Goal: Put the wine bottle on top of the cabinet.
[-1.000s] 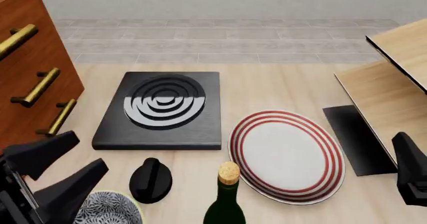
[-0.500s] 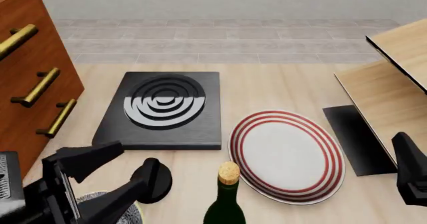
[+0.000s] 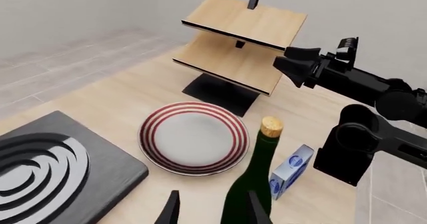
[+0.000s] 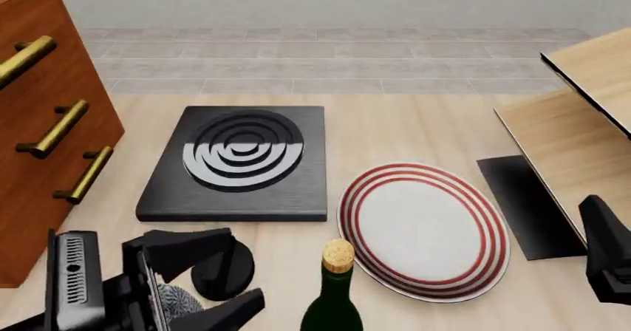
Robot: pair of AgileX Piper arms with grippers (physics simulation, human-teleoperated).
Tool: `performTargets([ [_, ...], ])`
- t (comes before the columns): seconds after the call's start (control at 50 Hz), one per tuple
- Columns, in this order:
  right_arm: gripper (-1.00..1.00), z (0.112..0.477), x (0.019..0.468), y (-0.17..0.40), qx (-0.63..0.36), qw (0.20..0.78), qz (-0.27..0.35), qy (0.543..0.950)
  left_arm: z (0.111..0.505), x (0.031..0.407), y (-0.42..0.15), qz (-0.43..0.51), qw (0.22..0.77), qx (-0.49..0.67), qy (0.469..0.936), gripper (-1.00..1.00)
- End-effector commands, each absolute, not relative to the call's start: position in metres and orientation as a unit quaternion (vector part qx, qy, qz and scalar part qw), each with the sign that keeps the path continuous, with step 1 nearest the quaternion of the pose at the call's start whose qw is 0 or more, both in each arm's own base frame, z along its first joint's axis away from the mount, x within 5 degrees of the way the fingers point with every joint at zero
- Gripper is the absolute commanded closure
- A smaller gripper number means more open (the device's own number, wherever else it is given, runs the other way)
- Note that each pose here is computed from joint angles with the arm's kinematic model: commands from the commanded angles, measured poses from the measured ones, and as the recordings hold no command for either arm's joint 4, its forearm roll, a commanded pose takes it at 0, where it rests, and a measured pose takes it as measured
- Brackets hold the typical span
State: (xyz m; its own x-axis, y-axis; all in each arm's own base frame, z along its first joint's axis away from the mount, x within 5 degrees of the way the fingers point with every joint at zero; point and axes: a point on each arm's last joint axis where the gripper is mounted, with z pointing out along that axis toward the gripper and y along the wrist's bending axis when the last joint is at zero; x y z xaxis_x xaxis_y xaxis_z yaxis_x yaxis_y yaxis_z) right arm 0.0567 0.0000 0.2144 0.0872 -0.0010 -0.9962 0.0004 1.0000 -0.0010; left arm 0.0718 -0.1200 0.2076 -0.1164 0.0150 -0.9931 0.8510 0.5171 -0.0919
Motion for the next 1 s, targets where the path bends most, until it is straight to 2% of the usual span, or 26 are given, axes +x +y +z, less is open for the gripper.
performTargets([
  [0.02, -1.00, 0.214, 0.057, 0.000, 0.000, 0.737, -0.001, 0.676, 0.202, 0.071, -0.140, -0.382, 0.555, 0.353, 0.649, -1.00],
  [1.0, -1.00, 0.214, 0.057, 0.000, 0.000, 0.737, 0.000, 0.676, 0.170, 0.067, -0.189, -0.410, 0.501, 0.393, 0.653, -1.00],
])
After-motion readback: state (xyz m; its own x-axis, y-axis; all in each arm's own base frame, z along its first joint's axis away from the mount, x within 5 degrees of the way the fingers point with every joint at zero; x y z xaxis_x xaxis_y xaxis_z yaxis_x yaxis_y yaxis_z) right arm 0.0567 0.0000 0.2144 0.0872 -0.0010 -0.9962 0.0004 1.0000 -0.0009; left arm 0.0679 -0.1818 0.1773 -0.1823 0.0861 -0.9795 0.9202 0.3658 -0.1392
